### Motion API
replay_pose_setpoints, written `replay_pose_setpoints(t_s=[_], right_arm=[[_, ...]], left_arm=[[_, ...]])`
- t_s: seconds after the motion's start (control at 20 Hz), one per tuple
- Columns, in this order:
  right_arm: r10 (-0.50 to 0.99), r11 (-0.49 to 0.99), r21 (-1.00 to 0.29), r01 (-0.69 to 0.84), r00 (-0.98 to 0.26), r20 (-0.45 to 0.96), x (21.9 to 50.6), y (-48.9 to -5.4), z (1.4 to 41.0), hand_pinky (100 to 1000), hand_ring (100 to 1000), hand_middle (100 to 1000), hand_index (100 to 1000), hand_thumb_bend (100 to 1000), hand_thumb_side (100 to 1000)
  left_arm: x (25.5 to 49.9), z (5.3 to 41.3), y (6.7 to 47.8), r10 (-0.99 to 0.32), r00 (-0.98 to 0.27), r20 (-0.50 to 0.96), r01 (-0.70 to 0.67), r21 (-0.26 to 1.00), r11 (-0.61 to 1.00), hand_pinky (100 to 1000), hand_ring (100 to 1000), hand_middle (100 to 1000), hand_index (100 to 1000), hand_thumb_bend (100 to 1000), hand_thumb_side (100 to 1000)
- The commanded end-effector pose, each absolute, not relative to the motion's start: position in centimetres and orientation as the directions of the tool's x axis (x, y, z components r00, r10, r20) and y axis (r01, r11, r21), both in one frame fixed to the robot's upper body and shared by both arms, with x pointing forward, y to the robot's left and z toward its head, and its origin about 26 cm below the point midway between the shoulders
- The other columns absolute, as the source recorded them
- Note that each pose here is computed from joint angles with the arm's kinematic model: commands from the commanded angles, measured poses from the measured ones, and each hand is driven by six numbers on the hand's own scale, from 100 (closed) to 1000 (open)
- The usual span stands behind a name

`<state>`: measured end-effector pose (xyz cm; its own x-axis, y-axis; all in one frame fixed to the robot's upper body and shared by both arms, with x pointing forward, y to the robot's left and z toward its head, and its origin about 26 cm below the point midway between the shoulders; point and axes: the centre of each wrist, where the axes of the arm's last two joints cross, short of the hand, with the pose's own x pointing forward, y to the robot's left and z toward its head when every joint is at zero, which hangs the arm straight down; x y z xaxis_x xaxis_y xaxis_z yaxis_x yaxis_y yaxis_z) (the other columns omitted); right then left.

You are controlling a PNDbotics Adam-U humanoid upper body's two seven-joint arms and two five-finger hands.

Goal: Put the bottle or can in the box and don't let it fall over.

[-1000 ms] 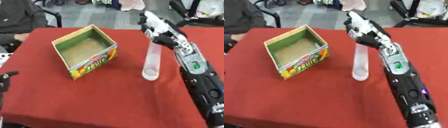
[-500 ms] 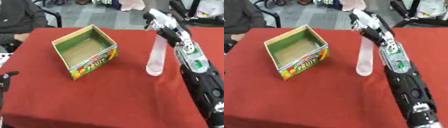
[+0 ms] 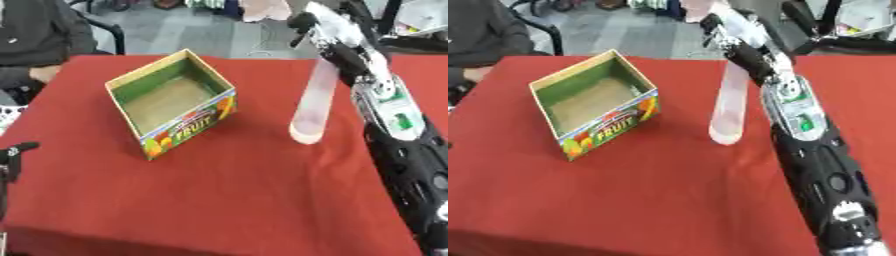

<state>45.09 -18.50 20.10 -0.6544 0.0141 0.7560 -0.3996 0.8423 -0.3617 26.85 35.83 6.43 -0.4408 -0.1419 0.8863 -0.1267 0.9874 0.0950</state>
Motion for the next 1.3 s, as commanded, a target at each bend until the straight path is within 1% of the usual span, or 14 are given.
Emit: replay_pose_setpoints(t_s=[0.05, 0.3, 0.55, 0.8, 0.85, 0.9, 1.3], right_arm=[[0.004, 0.828, -0.396, -0.398, -0.701, 0.713, 45.1, -19.0, 22.9, 619, 774, 618, 400, 100, 470], [0.014, 0.804, -0.425, -0.416, -0.702, 0.712, 45.8, -20.1, 24.9, 622, 779, 622, 402, 100, 470], [-0.010, 0.795, -0.430, -0.428, -0.718, 0.696, 46.3, -20.5, 27.5, 623, 780, 622, 403, 100, 470], [-0.044, 0.788, -0.413, -0.458, -0.710, 0.703, 46.9, -20.6, 28.6, 628, 786, 626, 407, 100, 470], [-0.053, 0.786, -0.408, -0.464, -0.710, 0.703, 47.0, -20.5, 28.7, 629, 786, 626, 408, 100, 451], [-0.060, 0.786, -0.406, -0.466, -0.711, 0.701, 47.1, -20.5, 28.9, 629, 784, 625, 408, 100, 470], [-0.175, 0.782, -0.393, -0.484, -0.776, 0.606, 46.7, -19.4, 32.4, 649, 777, 608, 409, 100, 470]], left_arm=[[27.4, 7.6, 35.7, -0.151, -0.471, 0.869, -0.102, 0.117, 0.988, 679, 100, 1000, 972, 130, 896], [28.7, 8.2, 34.4, -0.104, -0.495, 0.862, -0.012, 0.114, 0.993, 679, 100, 1000, 972, 136, 905], [30.1, 9.2, 32.7, -0.051, -0.521, 0.852, 0.104, 0.123, 0.987, 680, 100, 1000, 973, 141, 912], [31.4, 10.0, 31.3, -0.016, -0.535, 0.845, 0.206, 0.148, 0.967, 680, 100, 1000, 975, 144, 928], [31.7, 10.2, 31.0, -0.012, -0.535, 0.845, 0.227, 0.158, 0.961, 680, 100, 1000, 975, 144, 930], [31.9, 10.3, 30.8, -0.010, -0.535, 0.845, 0.245, 0.167, 0.955, 681, 100, 1000, 976, 145, 935], [33.8, 11.3, 29.3, 0.016, -0.552, 0.834, 0.348, 0.213, 0.913, 683, 100, 1000, 978, 149, 934]])
